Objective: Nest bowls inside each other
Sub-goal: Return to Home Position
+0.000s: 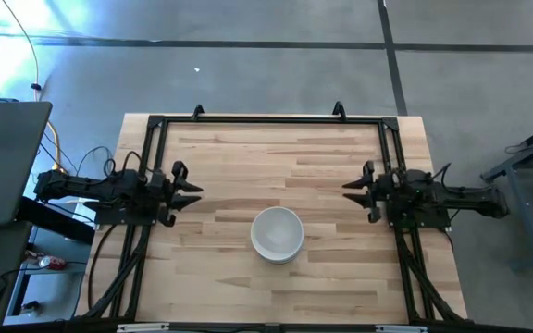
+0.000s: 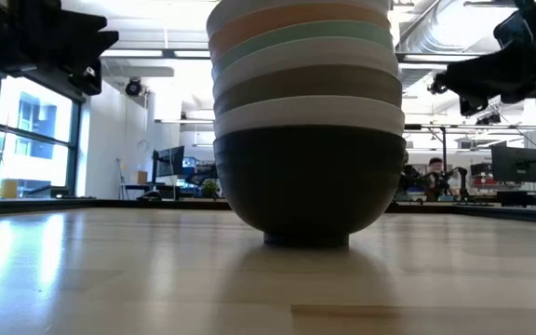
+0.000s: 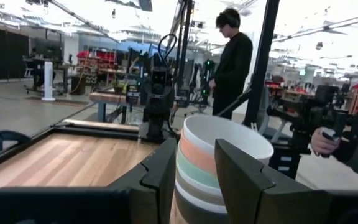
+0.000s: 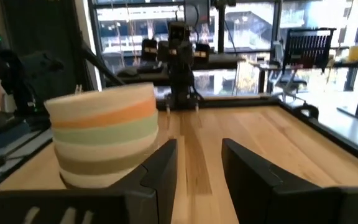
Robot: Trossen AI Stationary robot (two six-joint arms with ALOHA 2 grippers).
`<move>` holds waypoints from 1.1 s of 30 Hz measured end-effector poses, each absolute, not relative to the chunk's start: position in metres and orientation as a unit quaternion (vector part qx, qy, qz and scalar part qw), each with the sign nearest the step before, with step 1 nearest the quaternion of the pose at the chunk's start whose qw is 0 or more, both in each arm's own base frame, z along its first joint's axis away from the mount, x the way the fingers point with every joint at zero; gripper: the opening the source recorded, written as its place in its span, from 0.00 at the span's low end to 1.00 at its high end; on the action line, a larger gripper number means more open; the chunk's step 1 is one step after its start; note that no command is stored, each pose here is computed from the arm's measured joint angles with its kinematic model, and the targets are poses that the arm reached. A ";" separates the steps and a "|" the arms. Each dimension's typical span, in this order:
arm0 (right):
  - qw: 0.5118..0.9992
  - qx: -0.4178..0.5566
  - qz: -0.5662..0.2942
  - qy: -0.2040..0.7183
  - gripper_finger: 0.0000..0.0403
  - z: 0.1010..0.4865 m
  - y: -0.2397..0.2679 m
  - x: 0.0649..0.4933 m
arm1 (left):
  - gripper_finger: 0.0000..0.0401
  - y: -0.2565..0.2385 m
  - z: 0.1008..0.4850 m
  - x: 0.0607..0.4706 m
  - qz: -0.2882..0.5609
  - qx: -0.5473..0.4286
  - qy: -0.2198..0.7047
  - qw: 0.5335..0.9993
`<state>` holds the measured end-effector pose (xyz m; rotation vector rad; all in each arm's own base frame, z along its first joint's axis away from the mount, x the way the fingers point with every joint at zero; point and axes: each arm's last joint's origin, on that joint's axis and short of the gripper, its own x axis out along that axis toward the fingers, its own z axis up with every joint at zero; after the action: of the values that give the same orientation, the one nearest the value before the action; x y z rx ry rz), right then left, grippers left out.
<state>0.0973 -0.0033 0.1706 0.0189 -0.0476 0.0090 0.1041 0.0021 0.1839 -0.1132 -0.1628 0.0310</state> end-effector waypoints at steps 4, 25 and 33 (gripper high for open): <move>1.000 0.023 -0.013 -0.005 0.30 0.167 -0.004 0.098 | 0.25 0.002 0.181 0.105 0.017 -0.056 -0.065 0.996; 0.998 0.066 0.023 0.009 0.30 0.166 -0.002 0.100 | 0.25 -0.001 0.182 0.104 -0.043 -0.030 -0.070 0.996; 0.996 0.088 -0.031 0.011 0.30 0.164 -0.005 0.100 | 0.25 -0.001 0.187 0.104 -0.043 -0.020 -0.094 0.994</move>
<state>0.0998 -0.0055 0.1644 0.1768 0.0212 -0.0621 0.1035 -0.0014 0.1867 -0.0396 -0.1876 -0.0857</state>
